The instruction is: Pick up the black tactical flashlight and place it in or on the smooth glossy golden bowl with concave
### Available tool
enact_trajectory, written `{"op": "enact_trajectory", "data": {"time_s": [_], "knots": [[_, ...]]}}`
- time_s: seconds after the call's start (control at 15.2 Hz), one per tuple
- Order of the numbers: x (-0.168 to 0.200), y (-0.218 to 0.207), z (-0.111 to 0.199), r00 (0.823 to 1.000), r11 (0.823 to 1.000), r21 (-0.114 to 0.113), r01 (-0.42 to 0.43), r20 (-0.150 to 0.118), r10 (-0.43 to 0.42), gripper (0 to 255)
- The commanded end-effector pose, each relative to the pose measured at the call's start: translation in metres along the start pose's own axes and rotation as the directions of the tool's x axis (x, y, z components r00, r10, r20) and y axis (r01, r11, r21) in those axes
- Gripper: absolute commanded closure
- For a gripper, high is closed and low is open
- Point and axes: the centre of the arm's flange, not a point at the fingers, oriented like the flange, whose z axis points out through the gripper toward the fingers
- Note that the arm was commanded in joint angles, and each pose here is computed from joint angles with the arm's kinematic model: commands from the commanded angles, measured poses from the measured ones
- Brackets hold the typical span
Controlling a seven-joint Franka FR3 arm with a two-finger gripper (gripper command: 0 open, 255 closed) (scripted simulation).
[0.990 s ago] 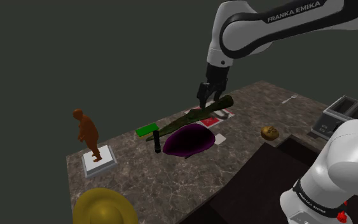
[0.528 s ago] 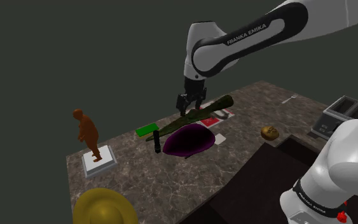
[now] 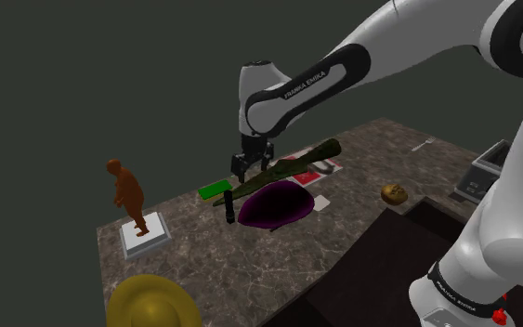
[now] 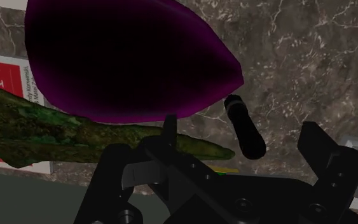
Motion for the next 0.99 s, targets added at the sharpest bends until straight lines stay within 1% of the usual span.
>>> {"op": "enact_trajectory", "data": {"time_s": [0.0, 0.46, 0.53, 0.92], "knots": [[0.019, -0.014, 0.016, 1.000, 1.000, -0.008, -0.006, 0.001, 0.006, 0], [0.081, -0.052, 0.077, 1.000, 0.999, -0.036, -0.024, 0.004, 0.024, 0], [0.081, -0.052, 0.078, 1.000, 0.999, -0.036, -0.024, 0.004, 0.024, 0], [0.081, -0.051, 0.109, 1.000, 0.999, -0.036, -0.024, 0.004, 0.024, 0]]}}
